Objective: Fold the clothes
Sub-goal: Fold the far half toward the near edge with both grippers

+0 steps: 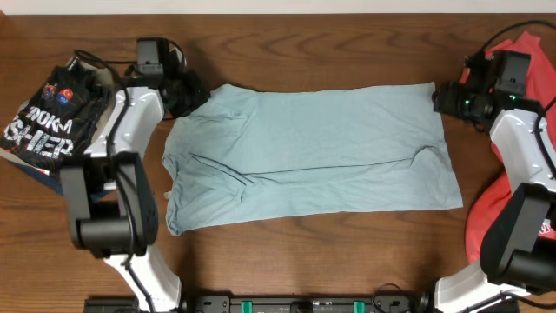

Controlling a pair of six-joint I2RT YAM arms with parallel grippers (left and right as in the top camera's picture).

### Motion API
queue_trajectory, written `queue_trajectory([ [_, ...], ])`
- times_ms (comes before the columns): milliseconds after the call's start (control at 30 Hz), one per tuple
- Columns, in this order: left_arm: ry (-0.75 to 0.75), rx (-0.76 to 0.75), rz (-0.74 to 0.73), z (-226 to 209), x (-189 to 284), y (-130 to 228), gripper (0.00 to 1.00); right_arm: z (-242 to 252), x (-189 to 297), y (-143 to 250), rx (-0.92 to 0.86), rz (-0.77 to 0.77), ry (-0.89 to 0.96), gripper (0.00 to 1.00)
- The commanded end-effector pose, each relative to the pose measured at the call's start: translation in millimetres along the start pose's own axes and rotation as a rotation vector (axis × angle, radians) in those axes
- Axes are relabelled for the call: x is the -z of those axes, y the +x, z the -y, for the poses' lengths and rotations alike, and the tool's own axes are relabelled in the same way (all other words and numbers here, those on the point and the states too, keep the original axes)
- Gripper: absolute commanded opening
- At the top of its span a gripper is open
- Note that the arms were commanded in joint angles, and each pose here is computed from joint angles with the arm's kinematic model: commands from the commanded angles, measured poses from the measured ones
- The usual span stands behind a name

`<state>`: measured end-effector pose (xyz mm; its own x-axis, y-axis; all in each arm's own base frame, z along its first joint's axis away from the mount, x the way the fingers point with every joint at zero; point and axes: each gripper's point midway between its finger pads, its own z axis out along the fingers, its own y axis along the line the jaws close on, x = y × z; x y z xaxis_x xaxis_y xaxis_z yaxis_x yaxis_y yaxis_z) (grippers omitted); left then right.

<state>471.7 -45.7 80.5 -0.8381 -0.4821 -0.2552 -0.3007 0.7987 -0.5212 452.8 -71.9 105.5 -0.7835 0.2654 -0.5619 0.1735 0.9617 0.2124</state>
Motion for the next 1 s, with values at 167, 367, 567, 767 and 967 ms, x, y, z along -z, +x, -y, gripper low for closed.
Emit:
queue_trajectory([
  [167,-0.029,-0.007,-0.081,-7.1,4.4,19.7,0.06,7.6,-62.2,6.5,0.049,0.013,-0.001,0.65],
  [367,-0.037,0.0,-0.098,-8.8,4.7,24.1,0.06,6.2,-112.0,18.0,0.072,0.028,-0.017,0.64],
  [567,-0.046,0.0,-0.111,-9.4,3.7,28.6,0.06,-3.7,-138.3,17.2,0.104,0.08,-0.037,0.64],
  [767,-0.044,-0.021,-0.113,-8.6,3.3,29.3,0.06,-6.7,-143.1,10.8,0.119,0.118,-0.011,0.61],
  [967,-0.045,-0.021,-0.113,-8.7,3.3,29.4,0.06,2.1,-143.2,11.6,0.114,0.114,0.039,0.33],
])
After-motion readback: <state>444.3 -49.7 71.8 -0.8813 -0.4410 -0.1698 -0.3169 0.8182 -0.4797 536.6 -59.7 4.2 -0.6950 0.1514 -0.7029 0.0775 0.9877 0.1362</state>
